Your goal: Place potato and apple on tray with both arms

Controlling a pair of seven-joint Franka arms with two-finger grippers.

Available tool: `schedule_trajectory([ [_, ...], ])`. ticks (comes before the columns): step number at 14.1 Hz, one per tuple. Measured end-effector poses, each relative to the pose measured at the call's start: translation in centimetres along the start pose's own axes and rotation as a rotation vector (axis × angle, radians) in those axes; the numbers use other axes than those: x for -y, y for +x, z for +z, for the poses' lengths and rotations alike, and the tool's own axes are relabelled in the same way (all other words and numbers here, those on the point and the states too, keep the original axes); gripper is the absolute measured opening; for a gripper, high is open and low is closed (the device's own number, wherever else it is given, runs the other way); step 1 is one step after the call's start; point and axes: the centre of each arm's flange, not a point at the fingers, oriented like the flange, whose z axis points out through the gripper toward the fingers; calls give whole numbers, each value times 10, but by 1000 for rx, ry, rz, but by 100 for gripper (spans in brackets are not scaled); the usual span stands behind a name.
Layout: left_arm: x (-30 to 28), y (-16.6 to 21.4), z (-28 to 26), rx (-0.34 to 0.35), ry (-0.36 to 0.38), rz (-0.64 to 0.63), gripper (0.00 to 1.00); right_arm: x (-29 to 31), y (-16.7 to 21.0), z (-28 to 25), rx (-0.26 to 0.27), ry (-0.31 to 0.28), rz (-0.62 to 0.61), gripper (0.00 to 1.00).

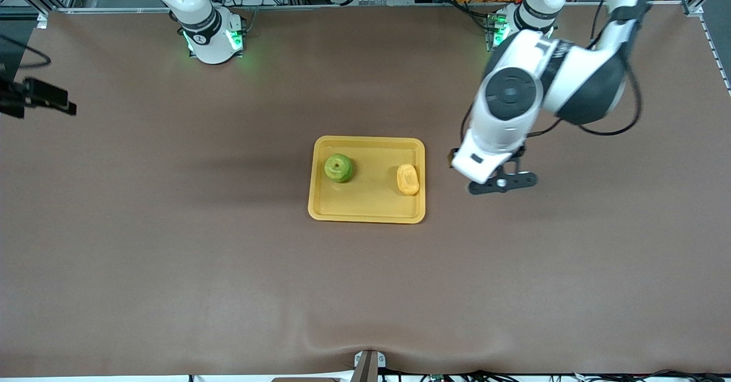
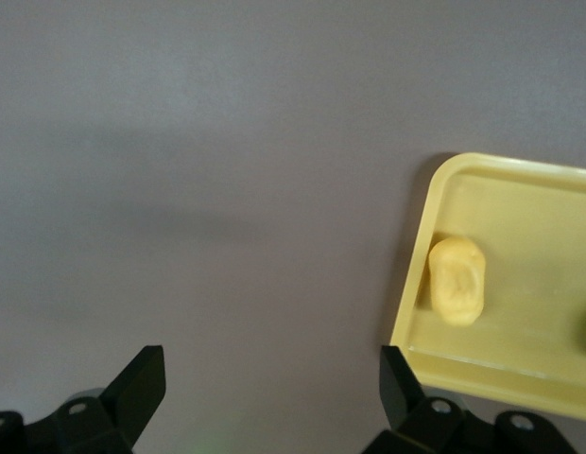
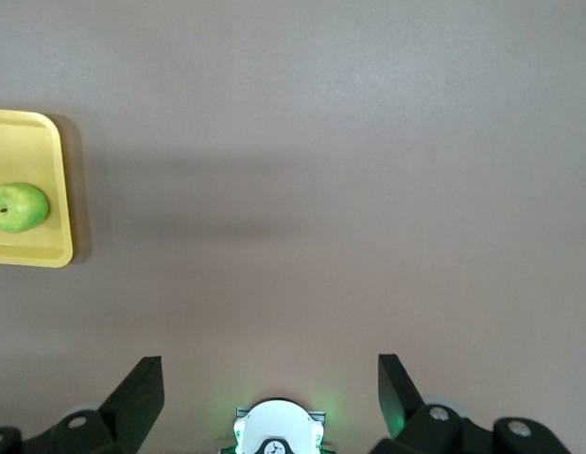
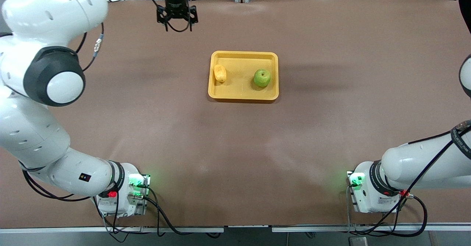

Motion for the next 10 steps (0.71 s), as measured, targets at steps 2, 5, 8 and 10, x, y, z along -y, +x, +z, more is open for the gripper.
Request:
schedule_trajectory([
  [2, 30, 8, -3, 17, -3, 44, 100, 5, -18, -6, 11, -1, -4, 100],
  [5, 80, 22, -3, 54, -14, 136, 100, 5, -38, -11, -3, -4, 0, 100],
  [8, 123, 30, 1, 113, -29, 248, 100, 6, -43, -7, -16, -7, 0, 100],
  [10, 149, 31, 6, 165, -32, 315, 100, 9, -47, -3, -32, -9, -2, 100],
])
